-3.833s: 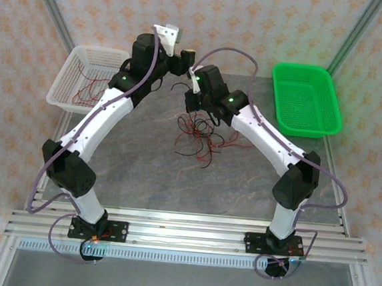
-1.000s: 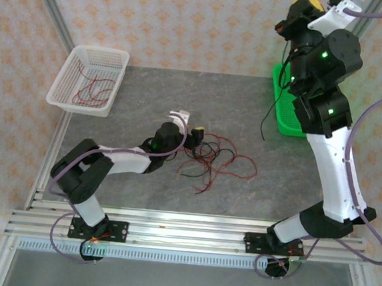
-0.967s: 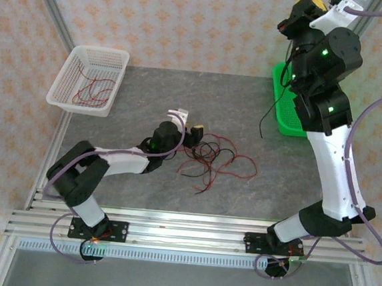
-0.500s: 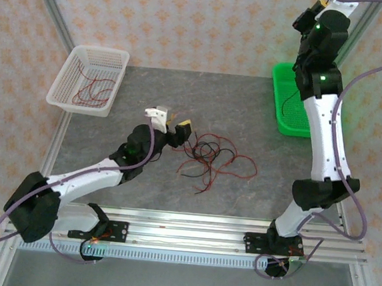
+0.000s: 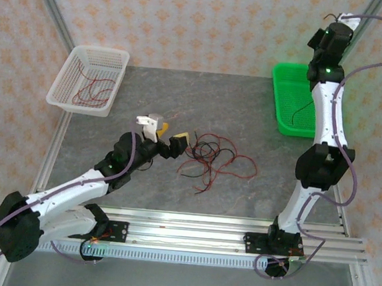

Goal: Untangle the cables
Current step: Place the cable in the container.

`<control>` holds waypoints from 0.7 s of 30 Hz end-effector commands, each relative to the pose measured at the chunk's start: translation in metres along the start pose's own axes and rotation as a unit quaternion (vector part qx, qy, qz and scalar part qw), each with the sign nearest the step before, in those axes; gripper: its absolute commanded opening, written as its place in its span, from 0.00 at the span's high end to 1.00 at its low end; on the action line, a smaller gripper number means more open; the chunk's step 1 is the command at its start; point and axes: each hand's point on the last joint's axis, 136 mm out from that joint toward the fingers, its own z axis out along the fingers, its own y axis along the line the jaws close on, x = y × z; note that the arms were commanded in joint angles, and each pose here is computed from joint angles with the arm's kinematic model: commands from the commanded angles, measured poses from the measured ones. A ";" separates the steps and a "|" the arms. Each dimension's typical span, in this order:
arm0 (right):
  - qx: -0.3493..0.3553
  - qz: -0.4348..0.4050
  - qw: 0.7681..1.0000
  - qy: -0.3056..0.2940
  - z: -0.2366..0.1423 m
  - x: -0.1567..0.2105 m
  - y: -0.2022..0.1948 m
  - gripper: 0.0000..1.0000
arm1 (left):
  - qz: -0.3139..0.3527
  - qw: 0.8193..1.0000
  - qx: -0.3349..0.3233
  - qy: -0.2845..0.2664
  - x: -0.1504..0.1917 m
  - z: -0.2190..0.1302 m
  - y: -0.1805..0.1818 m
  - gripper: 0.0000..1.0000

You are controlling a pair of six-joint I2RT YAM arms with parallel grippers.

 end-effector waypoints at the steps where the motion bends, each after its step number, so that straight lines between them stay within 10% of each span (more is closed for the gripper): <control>1: -0.021 -0.005 1.000 -0.003 0.014 0.011 0.006 1.00 | -0.004 1.000 -0.017 -0.005 -0.007 -0.012 0.005 0.01; 21: 0.058 -0.009 0.938 0.340 0.050 0.269 -0.044 1.00 | -0.019 0.996 -0.085 -0.012 -0.029 -0.030 0.019 0.07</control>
